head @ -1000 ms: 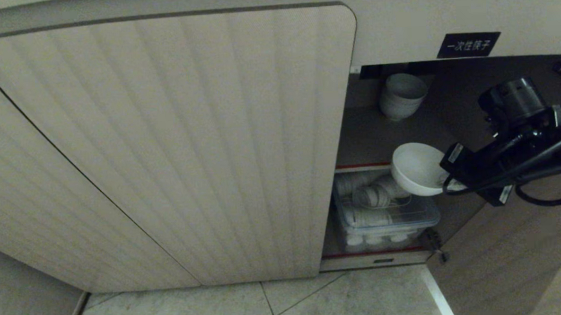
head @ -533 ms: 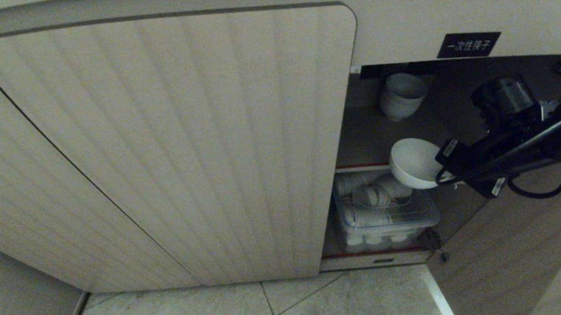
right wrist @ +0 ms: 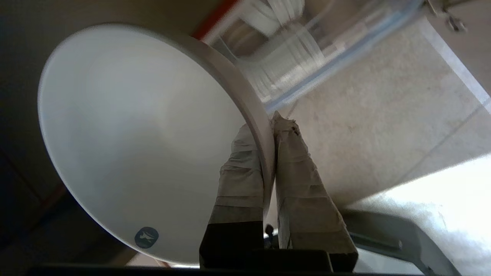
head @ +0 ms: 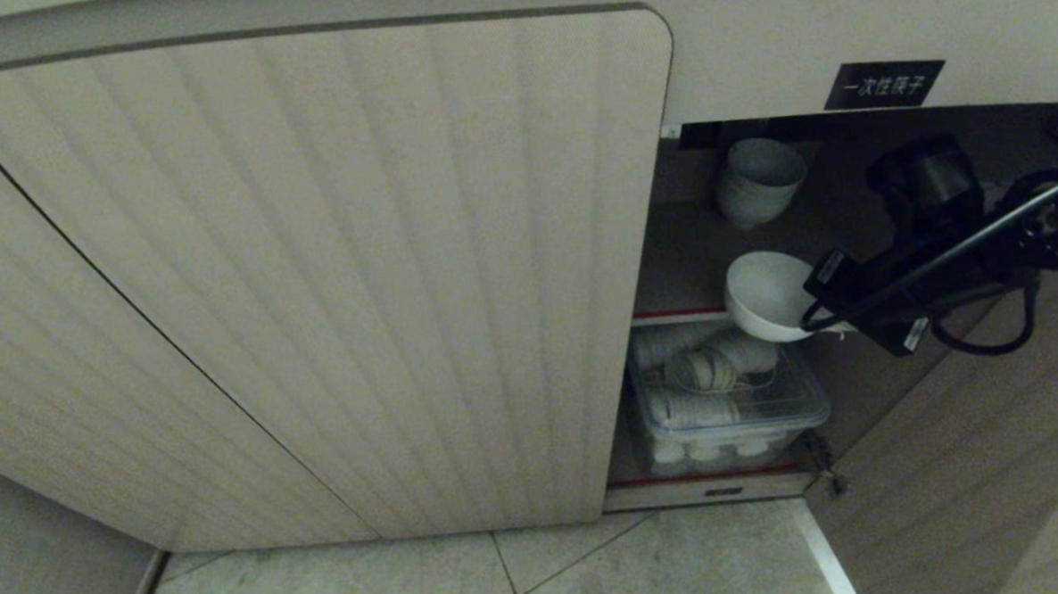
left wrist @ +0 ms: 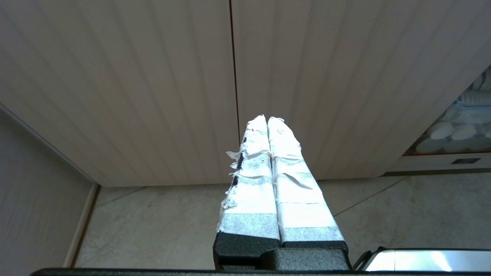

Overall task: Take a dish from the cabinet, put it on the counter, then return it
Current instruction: Put it back into the cabinet

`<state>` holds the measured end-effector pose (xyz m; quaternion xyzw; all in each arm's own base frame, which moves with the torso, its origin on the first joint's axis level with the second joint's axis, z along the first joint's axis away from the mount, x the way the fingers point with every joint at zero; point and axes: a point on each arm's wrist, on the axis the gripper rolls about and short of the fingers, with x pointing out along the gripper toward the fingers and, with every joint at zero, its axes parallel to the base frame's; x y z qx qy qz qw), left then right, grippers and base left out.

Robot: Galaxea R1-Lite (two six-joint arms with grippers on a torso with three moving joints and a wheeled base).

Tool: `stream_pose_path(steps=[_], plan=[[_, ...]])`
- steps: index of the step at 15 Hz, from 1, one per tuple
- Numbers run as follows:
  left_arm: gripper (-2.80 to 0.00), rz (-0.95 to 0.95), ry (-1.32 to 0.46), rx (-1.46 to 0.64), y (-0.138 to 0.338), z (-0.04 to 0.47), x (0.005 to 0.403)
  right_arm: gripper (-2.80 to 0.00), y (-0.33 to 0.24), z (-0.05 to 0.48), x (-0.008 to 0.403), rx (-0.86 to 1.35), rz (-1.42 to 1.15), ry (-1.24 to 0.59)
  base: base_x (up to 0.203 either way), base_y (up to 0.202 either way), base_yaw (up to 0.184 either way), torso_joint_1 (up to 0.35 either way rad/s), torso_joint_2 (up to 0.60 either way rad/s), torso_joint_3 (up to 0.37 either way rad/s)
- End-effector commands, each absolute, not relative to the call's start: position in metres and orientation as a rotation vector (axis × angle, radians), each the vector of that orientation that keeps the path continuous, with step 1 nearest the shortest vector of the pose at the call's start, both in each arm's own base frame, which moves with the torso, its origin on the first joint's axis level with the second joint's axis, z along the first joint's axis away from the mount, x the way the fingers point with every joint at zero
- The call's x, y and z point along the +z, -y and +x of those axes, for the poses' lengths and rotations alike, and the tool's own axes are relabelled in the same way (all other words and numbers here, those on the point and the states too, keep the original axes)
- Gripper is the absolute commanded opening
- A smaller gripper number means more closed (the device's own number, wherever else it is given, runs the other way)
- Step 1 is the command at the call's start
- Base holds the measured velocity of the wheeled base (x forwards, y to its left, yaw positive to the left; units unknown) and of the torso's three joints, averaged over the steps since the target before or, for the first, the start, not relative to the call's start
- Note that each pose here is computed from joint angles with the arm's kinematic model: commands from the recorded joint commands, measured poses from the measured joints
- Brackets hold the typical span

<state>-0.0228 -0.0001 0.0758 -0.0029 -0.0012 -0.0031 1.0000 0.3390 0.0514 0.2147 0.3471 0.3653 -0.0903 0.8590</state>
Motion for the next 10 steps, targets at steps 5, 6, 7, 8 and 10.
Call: stream_pose_path(steps=[5, 6, 7, 8, 10], plan=[[-2.80, -0.006, 0.003, -0.006, 0.000, -0.023, 0.076, -2.80, -0.051, 0.361, 0.214, -0.200, 0.735, -0.765, 0.000, 0.000, 0.000, 0.000, 0.00, 0.000], [-2.80, -0.006, 0.003, -0.006, 0.000, -0.023, 0.076, -2.80, -0.051, 0.364, 0.214, -0.199, 0.736, -0.763, 0.000, 0.000, 0.000, 0.000, 0.00, 0.000], [-2.80, -0.006, 0.003, -0.006, 0.000, -0.023, 0.076, -2.80, -0.051, 0.366, 0.215, -0.198, 0.737, -0.758, 0.000, 0.000, 0.000, 0.000, 0.00, 0.000], [-2.80, -0.006, 0.003, -0.006, 0.000, -0.023, 0.076, -2.80, -0.051, 0.369, 0.214, -0.198, 0.737, -0.757, 0.000, 0.000, 0.000, 0.000, 0.00, 0.000], [-2.80, -0.006, 0.003, -0.006, 0.000, -0.023, 0.076, -2.80, -0.050, 0.372, 0.214, -0.201, 0.740, -0.758, 0.000, 0.000, 0.000, 0.000, 0.00, 0.000]])
